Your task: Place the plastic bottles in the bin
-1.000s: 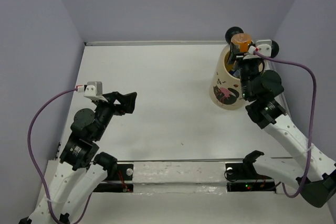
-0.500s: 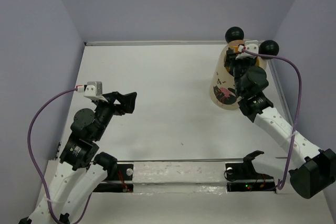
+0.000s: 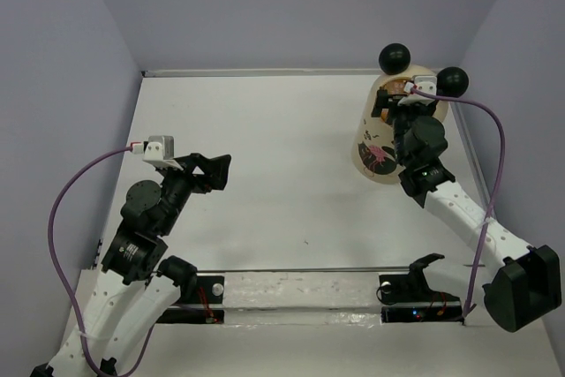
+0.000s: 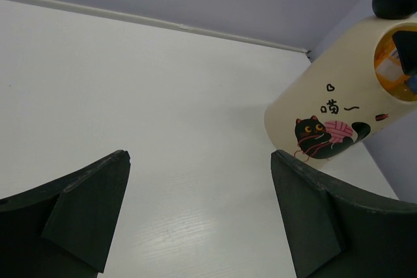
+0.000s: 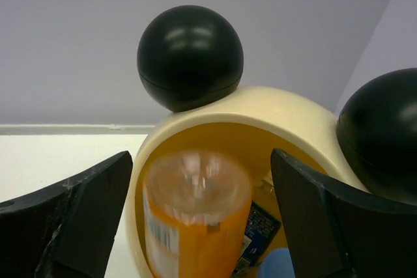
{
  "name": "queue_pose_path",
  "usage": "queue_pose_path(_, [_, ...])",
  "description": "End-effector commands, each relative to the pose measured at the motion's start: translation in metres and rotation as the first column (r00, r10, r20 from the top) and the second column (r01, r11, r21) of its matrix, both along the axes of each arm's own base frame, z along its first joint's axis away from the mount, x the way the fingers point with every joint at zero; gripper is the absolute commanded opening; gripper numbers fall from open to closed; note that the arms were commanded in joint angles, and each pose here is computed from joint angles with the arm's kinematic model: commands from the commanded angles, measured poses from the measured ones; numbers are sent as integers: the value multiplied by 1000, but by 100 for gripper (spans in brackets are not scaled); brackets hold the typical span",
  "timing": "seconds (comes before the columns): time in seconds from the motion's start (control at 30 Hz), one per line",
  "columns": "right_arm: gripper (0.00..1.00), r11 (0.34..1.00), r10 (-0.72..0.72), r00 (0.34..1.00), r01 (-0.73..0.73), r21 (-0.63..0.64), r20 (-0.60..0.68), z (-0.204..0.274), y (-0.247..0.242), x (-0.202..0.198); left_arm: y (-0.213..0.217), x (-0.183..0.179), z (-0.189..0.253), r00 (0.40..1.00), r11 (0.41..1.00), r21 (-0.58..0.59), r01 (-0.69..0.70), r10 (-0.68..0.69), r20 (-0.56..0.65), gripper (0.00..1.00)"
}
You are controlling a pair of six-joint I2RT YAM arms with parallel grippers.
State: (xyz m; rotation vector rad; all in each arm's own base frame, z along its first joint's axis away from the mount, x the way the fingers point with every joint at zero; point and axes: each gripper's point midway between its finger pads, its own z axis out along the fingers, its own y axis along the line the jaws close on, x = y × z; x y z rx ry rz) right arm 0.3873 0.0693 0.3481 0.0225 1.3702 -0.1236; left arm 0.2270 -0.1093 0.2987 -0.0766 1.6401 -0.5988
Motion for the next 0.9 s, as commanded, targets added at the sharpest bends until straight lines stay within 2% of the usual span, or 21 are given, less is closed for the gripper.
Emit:
queue_pose_path(0.0, [94, 998, -29, 996, 23, 67, 85, 22, -8, -4, -2, 3, 7, 999, 1000, 2, 11, -11, 34, 99])
queue_pose_path(0.27, [96, 994, 5, 994, -16, 103, 109, 48, -6, -14, -3, 5, 5, 1000, 1000, 5, 10, -10, 29, 99])
queue_pose_path(0.43, [99, 974, 134, 982, -155, 164, 131, 78, 7, -41, -3, 7, 3, 1000, 1000, 12, 7, -7, 20, 99])
queue_pose_path(0.5, [100, 948, 194, 968, -228, 224, 161, 94, 13, -54, -4, 8, 1, 1000, 1000, 18, 8, -9, 15, 99])
queue_pose_path(0.6, [100, 891, 327, 923, -372, 261, 201, 114, 28, -84, -9, 9, 3, 999, 999, 14, 34, -35, 22, 99])
queue_pose_path(0.7, [100, 832, 417, 891, -454, 318, 181, 119, 36, -113, -14, 7, 6, 998, 998, 3, 60, -60, 28, 99])
queue_pose_path(0.77, [100, 753, 558, 816, -575, 319, 154, 115, 55, -142, -17, 3, 17, 995, 996, -14, 86, -85, 45, 99])
queue_pose_path(0.8, [100, 686, 655, 742, -664, 298, 143, 112, 72, -159, -19, 1, 19, 994, 995, -17, 97, -96, 45, 99])
queue_pose_path(0.87, [100, 603, 730, 667, -730, 321, 147, 107, 82, -183, -16, -5, 41, 992, 994, -37, 101, -98, 80, 99])
